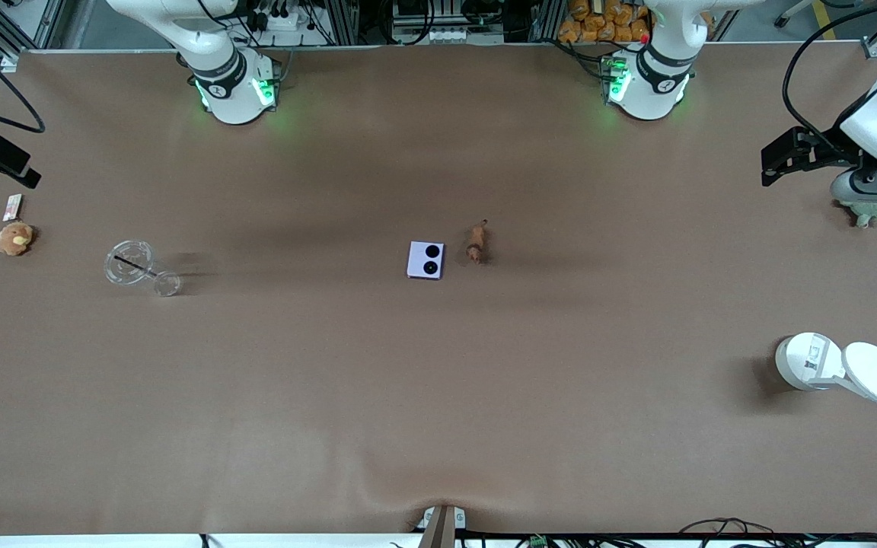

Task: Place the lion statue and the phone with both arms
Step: 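Move the left gripper over the brown lion statue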

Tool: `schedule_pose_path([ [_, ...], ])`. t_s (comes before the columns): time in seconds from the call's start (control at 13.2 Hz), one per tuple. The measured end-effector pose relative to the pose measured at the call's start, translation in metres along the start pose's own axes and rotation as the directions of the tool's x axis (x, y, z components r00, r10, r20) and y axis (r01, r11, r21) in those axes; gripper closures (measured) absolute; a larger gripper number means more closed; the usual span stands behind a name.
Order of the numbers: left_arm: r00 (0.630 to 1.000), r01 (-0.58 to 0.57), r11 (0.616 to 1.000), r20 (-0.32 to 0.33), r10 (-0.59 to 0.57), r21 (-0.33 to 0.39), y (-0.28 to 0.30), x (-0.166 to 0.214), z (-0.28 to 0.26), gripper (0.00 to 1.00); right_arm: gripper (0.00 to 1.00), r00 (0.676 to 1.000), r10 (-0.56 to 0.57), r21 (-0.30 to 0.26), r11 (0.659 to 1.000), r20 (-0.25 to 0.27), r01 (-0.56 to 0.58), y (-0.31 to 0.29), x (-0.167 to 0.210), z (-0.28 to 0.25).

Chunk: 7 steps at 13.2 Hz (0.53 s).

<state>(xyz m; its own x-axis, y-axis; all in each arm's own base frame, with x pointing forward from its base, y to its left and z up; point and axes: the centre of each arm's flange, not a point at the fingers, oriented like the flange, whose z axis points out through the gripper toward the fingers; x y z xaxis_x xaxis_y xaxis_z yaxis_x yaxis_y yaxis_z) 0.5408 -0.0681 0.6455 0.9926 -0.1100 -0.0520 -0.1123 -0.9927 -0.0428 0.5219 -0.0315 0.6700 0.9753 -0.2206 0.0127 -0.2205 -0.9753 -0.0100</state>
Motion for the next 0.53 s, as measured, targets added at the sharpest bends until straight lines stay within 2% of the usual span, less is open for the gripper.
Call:
schedule_pose_path([
  [0.53, 1.000, -0.016, 1.000, 0.007, 0.016, 0.000, 0.0082, 0.0020, 0.0035, 0.00, 0.00, 1.000, 0.000, 0.000, 1.000, 0.000, 0.000, 0.0002, 0.0000, 0.0000],
])
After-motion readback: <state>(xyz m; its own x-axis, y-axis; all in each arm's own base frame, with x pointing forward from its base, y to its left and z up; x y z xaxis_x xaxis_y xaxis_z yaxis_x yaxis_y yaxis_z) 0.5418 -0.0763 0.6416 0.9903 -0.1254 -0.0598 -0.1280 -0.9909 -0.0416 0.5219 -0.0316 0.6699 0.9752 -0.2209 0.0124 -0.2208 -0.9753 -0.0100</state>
